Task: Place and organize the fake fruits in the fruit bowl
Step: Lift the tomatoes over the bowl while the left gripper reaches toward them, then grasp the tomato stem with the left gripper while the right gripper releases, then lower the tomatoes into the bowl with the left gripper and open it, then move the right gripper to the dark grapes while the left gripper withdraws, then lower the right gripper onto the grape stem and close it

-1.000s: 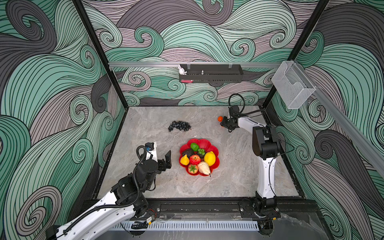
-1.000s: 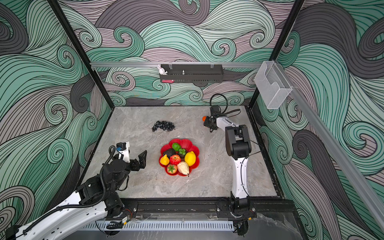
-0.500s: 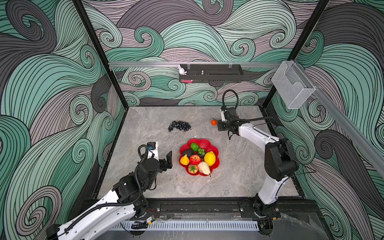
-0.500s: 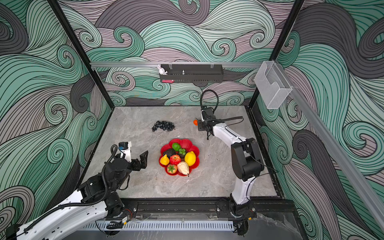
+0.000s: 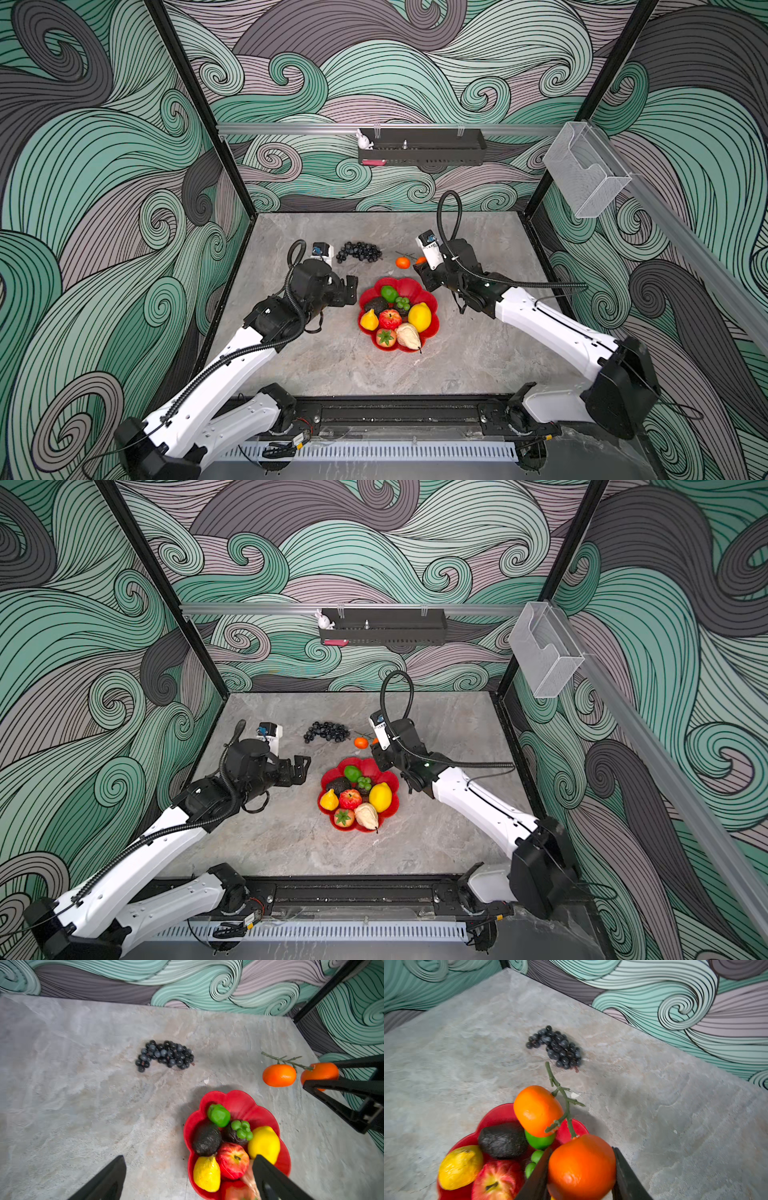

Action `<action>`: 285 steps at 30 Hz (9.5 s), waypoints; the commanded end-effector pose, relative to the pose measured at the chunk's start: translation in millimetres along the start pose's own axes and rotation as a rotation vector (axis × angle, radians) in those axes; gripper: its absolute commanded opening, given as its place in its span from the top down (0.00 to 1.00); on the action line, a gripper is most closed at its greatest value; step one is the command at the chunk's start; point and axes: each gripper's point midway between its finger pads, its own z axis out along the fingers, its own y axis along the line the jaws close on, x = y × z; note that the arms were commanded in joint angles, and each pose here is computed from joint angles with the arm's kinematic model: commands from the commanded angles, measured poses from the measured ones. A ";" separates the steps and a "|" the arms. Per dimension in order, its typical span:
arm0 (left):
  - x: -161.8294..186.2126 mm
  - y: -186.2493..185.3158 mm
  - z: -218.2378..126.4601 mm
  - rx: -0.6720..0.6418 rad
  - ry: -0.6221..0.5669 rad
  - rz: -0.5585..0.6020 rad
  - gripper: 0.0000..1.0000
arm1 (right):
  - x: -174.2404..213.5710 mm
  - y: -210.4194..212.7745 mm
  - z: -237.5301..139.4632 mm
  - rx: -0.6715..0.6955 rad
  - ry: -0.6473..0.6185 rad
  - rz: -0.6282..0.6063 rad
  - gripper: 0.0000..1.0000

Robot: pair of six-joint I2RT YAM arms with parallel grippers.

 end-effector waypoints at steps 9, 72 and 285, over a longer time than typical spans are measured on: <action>-4.8 -59.1 -4.5 0.345 0.195 -0.004 0.21 | -8.4 63.9 -47.0 -0.164 -0.197 -0.111 0.71; 34.3 -88.2 10.9 0.592 0.342 -0.107 0.90 | 12.5 98.1 -46.4 -0.203 -0.190 -0.166 0.73; 86.0 97.4 16.9 -0.017 -0.279 -0.391 0.19 | 68.4 27.7 287.3 -0.272 0.523 -0.204 0.80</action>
